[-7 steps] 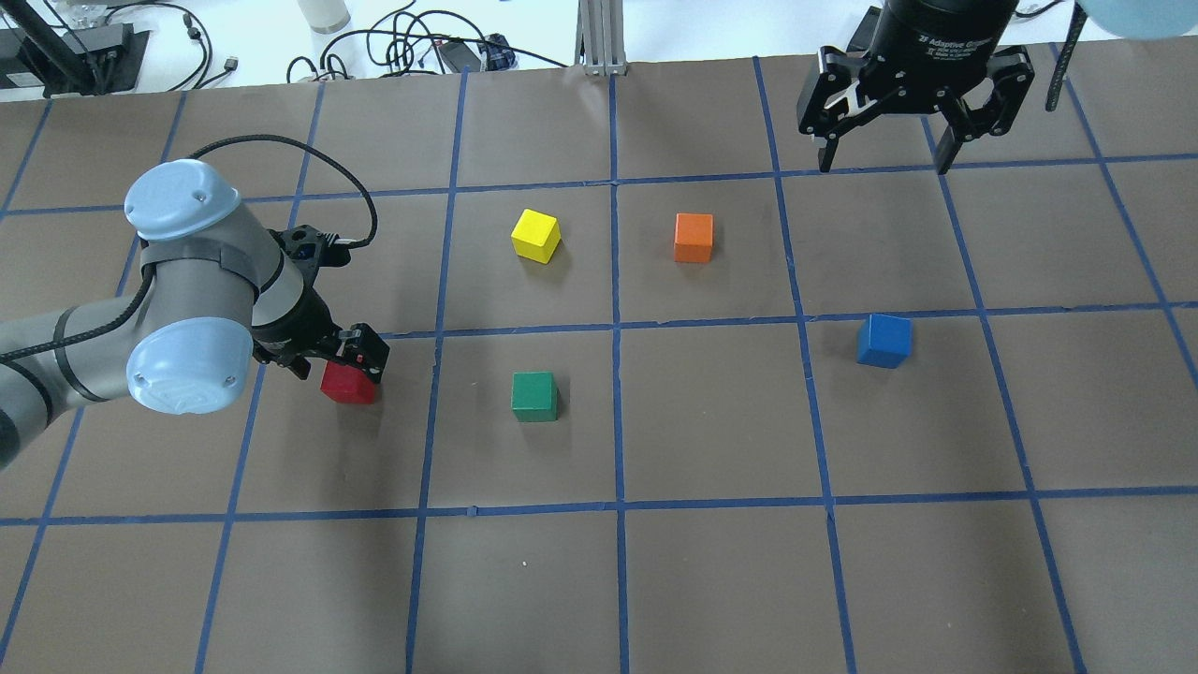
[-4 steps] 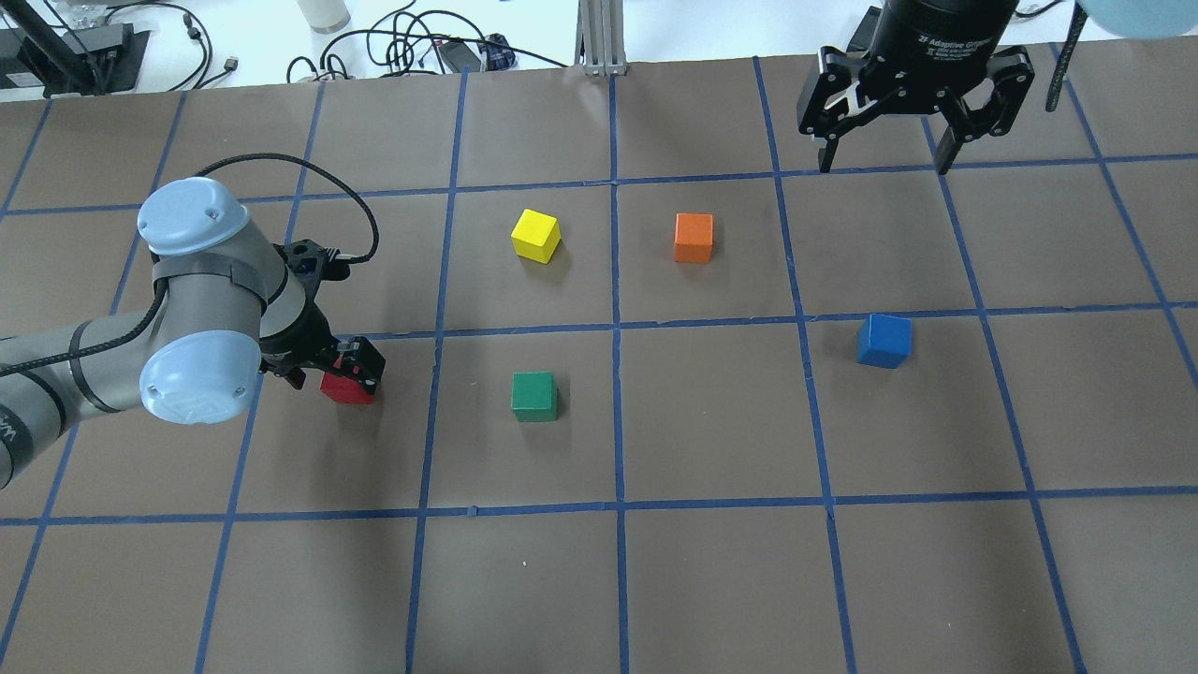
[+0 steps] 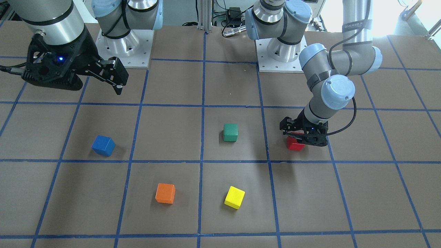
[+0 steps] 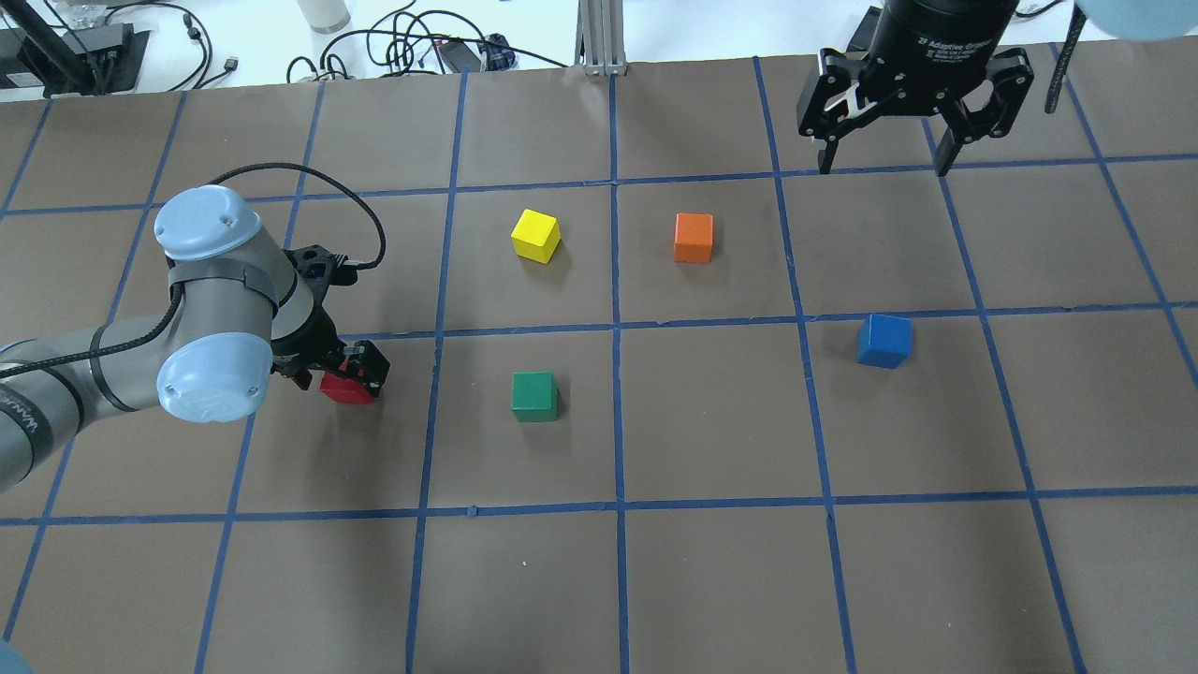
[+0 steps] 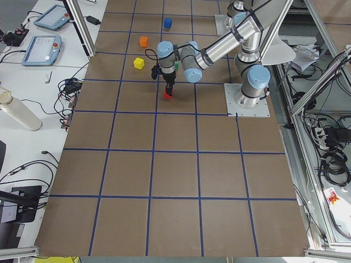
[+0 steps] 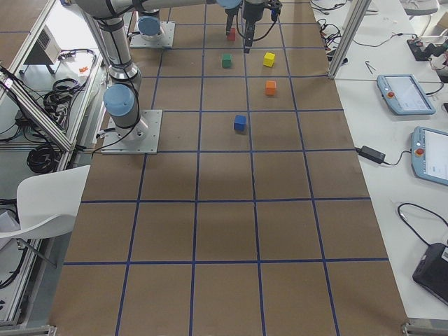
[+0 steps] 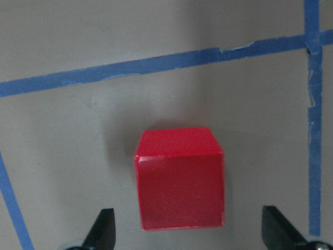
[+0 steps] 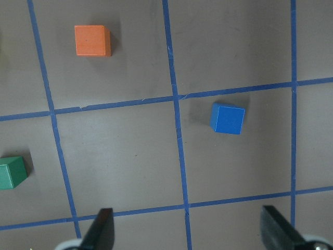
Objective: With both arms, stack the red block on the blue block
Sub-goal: 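Lower the left gripper over the red cube and close on it, then carry the red cube with the left gripper toward the table center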
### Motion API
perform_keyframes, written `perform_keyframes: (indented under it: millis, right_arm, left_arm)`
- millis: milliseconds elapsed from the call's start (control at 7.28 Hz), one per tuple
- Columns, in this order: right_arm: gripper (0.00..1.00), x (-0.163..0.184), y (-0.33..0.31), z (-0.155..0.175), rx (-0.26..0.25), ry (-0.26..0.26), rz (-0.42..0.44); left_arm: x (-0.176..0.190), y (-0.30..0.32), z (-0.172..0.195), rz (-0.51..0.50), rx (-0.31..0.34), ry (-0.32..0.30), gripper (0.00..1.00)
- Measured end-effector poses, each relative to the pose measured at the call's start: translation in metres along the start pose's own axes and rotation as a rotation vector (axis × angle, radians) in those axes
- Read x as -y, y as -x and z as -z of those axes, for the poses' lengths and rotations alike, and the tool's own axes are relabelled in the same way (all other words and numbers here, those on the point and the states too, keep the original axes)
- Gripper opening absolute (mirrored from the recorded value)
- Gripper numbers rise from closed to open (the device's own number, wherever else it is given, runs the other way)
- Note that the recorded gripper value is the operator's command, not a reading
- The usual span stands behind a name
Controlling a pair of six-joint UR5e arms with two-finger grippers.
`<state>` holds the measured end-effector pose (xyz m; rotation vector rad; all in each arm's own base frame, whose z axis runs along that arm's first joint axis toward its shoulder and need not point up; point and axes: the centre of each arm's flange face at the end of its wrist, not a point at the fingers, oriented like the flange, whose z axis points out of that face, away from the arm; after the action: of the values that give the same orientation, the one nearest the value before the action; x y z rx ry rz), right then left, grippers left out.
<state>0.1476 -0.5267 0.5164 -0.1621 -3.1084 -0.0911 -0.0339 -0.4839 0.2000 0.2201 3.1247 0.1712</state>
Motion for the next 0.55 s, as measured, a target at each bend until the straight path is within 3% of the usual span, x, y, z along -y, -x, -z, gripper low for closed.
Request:
perform_keyframes:
  millis: [275, 412, 550]
  right_arm:
    - [1.0, -0.001, 0.0, -0.001, 0.0, 0.001, -0.001]
    - [1.0, -0.001, 0.001, -0.001, 0.0, 0.002, -0.002]
    - [1.0, -0.001, 0.001, -0.001, 0.0, 0.002, -0.002]
  left_arm:
    - [0.002, 0.0, 0.0, -0.002, 0.004, -0.012, 0.31]
    - [0.003, -0.002, 0.002, -0.004, 0.008, -0.02, 0.22]
    - [0.004, -0.004, 0.011, -0.008, 0.016, -0.036, 0.2]
